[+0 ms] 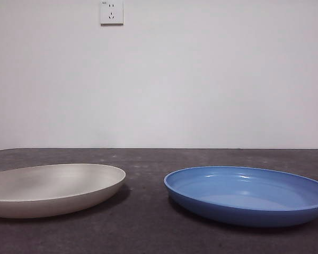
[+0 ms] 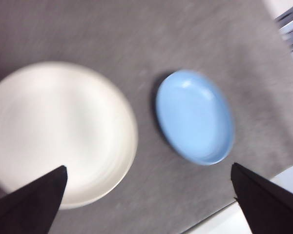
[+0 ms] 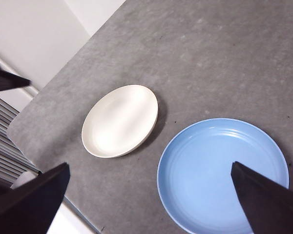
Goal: Pick up the white plate, put it on the blue plate, put it on desk
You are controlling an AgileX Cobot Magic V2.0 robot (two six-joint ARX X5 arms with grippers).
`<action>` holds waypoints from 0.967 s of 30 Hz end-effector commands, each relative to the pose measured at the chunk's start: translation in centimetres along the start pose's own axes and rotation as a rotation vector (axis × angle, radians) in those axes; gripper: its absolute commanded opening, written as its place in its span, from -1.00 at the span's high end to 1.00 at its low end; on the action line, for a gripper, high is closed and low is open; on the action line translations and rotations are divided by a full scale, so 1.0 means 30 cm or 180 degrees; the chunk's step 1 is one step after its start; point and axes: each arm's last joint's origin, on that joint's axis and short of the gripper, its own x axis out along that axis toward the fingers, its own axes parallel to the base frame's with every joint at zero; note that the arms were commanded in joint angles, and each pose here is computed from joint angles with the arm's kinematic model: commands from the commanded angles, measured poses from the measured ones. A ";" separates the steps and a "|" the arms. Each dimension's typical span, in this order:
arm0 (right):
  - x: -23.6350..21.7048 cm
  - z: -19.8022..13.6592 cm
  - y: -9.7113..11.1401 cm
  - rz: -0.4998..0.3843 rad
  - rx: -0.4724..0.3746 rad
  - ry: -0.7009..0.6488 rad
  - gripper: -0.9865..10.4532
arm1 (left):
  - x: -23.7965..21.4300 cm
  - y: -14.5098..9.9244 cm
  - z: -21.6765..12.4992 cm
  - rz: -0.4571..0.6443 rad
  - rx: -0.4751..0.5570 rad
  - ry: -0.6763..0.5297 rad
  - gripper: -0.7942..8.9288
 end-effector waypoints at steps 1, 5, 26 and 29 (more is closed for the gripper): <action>-0.011 0.012 0.012 0.0050 -0.0042 -0.0021 -0.30 | 0.044 0.045 0.050 0.0109 -0.0101 0.0169 -0.51; -0.011 0.006 0.012 0.0088 -0.0021 0.0042 -0.30 | 0.117 0.145 0.086 0.0294 -0.0453 0.0414 -0.51; -0.010 0.006 0.012 0.0086 -0.0069 0.0040 -0.30 | 0.463 0.559 0.099 0.0290 -0.1210 0.1140 -0.51; -0.010 0.006 0.012 0.0086 -0.0069 0.0040 -0.30 | 0.492 0.583 0.093 0.0089 -0.1287 0.1141 -0.51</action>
